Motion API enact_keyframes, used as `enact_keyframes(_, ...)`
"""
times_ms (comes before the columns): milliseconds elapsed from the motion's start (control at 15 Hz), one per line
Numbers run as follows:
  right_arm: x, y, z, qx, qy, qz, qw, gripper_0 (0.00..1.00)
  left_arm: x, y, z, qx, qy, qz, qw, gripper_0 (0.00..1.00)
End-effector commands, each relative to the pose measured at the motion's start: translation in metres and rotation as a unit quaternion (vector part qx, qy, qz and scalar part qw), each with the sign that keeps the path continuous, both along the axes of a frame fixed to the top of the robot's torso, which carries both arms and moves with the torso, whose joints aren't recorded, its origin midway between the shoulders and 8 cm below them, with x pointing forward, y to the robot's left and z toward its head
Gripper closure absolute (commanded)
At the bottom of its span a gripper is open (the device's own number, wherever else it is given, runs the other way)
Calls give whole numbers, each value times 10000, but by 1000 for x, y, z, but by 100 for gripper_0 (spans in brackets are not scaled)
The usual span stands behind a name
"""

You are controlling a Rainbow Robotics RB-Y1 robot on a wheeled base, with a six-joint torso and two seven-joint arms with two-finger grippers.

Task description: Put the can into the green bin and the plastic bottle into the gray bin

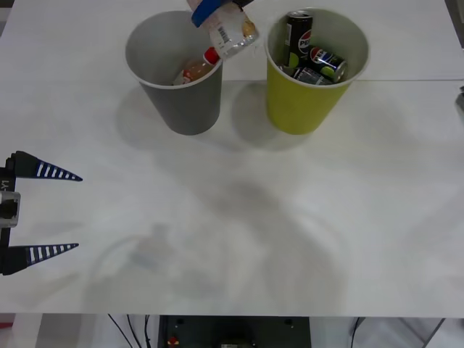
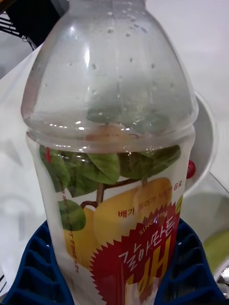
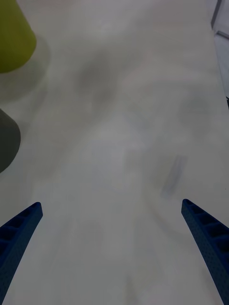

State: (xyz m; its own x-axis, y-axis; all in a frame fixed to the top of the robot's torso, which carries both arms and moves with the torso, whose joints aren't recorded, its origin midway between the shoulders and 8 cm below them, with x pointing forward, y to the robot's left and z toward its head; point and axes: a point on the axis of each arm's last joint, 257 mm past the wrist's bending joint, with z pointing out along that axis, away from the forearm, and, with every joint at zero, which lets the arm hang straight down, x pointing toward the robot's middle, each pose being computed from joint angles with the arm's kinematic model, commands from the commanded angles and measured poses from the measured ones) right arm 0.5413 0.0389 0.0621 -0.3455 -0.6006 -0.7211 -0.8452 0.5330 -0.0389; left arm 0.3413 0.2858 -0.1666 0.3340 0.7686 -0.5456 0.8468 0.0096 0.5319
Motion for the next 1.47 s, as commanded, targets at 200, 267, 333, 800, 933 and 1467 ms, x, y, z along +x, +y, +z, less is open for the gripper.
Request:
enact_keyframes(200,25,49,-4,-32,-358,23,9994,100,0,0,0,0,0,0,10000,0)
enact_keyframes(267,30,57,-6,-29,-464,15,9989,100,0,0,0,0,0,0,10000,0)
enact_keyframes(333,39,63,-8,-19,-618,-25,9981,100,0,0,0,0,0,0,10000,0)
enact_keyframes(800,66,75,-34,-129,-1046,-38,9944,100,0,0,0,0,0,0,10000,0)
enact_keyframes(933,66,75,-34,-140,-1083,-9,9940,94,0,0,0,0,0,0,10000,0)
enact_keyframes(1467,58,73,-27,-59,-961,139,9953,0,0,0,0,0,0,0,10000,0)
